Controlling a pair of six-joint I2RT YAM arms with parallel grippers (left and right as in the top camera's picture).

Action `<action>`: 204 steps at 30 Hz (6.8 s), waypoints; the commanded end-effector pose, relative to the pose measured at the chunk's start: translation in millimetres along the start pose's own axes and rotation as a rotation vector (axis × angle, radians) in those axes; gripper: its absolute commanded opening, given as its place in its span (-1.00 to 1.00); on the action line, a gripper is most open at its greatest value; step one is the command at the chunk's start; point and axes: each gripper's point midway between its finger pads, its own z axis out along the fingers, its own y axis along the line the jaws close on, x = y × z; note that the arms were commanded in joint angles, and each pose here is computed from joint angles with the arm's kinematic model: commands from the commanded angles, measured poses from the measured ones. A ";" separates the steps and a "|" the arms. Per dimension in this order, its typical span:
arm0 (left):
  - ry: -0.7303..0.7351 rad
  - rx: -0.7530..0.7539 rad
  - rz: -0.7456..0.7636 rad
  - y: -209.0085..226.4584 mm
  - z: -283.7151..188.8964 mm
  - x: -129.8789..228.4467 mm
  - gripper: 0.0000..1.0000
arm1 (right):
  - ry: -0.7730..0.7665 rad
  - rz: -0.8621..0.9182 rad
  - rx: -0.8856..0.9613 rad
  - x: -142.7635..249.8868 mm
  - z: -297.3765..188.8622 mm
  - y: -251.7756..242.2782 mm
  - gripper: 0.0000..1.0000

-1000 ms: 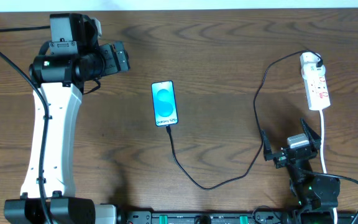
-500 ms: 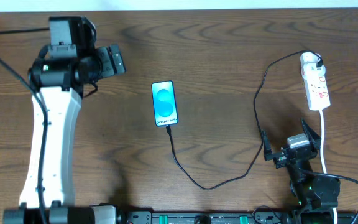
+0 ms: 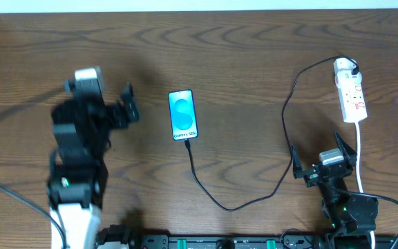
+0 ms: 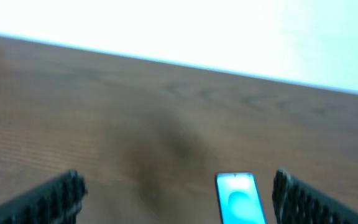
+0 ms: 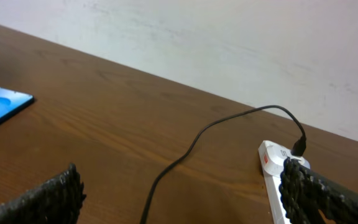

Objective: Plug charger to phone and switch on socket

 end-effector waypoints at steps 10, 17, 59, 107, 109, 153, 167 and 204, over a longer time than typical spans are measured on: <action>-0.264 0.039 0.039 8.4 -30.7 84.0 0.96 | -0.002 0.013 -0.013 -0.2 -0.1 2.9 0.98; -0.305 0.039 0.080 12.5 -28.7 117.5 0.96 | -0.002 0.013 -0.013 -0.2 -0.1 2.9 0.99; -0.250 0.071 0.190 2.2 -27.7 148.0 0.96 | -0.002 0.013 -0.013 -0.2 -0.1 2.9 0.98; -0.250 0.071 0.190 2.2 -27.7 148.0 0.96 | -0.002 0.013 -0.013 -0.2 -0.1 2.9 0.98; -0.250 0.071 0.190 2.2 -27.7 148.0 0.96 | -0.002 0.013 -0.013 -0.2 -0.1 2.9 0.98; -0.250 0.071 0.190 2.2 -27.7 148.0 0.96 | -0.002 0.013 -0.013 -0.2 -0.1 2.9 0.98; -0.250 0.071 0.190 2.2 -27.7 148.0 0.96 | -0.002 0.013 -0.013 -0.2 -0.1 2.9 0.99; -0.250 0.071 0.190 2.2 -27.7 148.0 0.96 | -0.002 0.013 -0.013 -0.2 -0.1 2.9 0.98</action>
